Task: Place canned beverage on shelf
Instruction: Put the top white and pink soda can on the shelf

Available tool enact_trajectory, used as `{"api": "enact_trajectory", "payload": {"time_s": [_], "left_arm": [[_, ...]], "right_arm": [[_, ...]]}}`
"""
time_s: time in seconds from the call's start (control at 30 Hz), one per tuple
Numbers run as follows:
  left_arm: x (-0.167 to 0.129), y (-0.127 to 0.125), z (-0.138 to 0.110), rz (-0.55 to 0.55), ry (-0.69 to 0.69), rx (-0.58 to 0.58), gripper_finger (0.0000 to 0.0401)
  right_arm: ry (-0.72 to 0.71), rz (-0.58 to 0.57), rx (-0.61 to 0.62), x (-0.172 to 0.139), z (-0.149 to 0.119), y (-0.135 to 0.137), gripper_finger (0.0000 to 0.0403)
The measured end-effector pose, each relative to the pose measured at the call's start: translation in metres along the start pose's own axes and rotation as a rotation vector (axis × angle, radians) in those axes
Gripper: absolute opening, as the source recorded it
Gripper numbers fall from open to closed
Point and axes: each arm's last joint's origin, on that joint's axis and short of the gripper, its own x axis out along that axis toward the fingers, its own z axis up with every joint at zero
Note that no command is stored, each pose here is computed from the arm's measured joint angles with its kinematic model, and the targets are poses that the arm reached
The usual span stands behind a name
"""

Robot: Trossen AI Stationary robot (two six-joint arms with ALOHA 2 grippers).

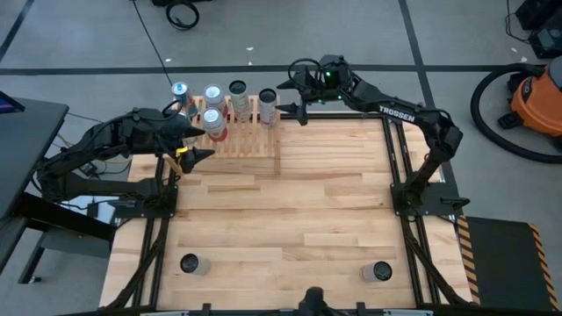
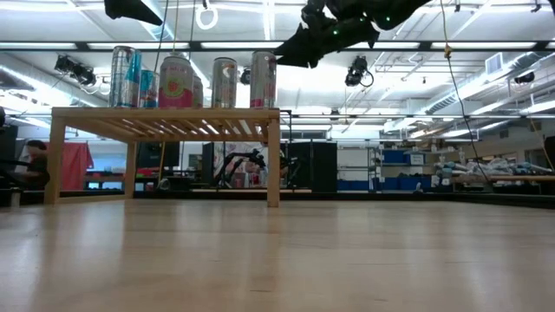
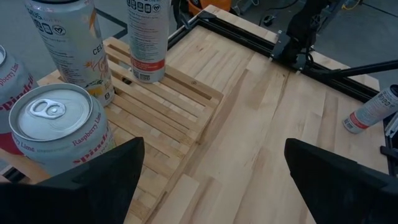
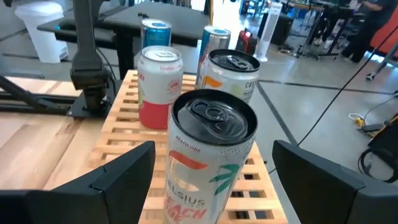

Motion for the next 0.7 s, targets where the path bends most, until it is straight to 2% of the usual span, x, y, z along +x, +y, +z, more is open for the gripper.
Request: {"api": "enact_trajectory", "payload": {"time_s": [0.43, 0.7], "left_arm": [[0.0, 0.0, 0.0, 0.0, 0.0, 0.0, 0.0389], [0.0, 0.0, 0.0, 0.0, 0.0, 0.0, 0.0389]], "right_arm": [[-0.054, -0.026, 0.034, 0.006, -0.009, 0.003, 0.0334], [-0.064, -0.057, 0.019, 0.012, -0.004, 0.014, 0.0334]]}}
